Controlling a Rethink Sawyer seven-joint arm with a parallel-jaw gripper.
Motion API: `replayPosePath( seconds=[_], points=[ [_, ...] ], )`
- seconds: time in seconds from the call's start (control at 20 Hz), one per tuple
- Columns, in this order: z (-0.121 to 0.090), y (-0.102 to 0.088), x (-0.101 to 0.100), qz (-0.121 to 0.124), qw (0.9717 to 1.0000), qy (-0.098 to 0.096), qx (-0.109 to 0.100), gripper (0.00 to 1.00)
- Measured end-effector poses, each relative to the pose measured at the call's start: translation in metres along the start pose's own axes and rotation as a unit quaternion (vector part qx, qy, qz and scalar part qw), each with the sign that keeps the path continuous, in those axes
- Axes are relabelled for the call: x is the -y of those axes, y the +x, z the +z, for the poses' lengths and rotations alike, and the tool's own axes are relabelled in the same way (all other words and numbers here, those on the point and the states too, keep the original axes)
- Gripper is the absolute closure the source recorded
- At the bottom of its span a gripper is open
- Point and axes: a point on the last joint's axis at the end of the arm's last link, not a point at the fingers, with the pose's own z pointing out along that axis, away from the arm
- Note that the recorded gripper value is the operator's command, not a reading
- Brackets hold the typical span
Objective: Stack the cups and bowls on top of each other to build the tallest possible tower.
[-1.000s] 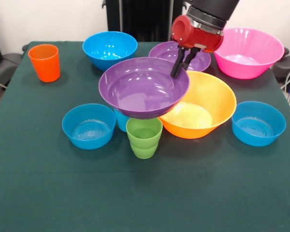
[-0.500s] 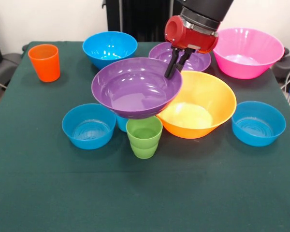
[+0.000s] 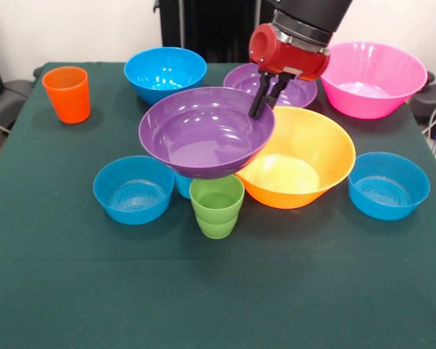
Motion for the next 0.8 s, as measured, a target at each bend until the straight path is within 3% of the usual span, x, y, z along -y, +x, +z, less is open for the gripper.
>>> replayPosePath(
  seconds=[0.8],
  points=[
    [-0.0026,-0.0049,-0.0031,0.013,0.9999,-0.006,0.001,1.0]
  ],
)
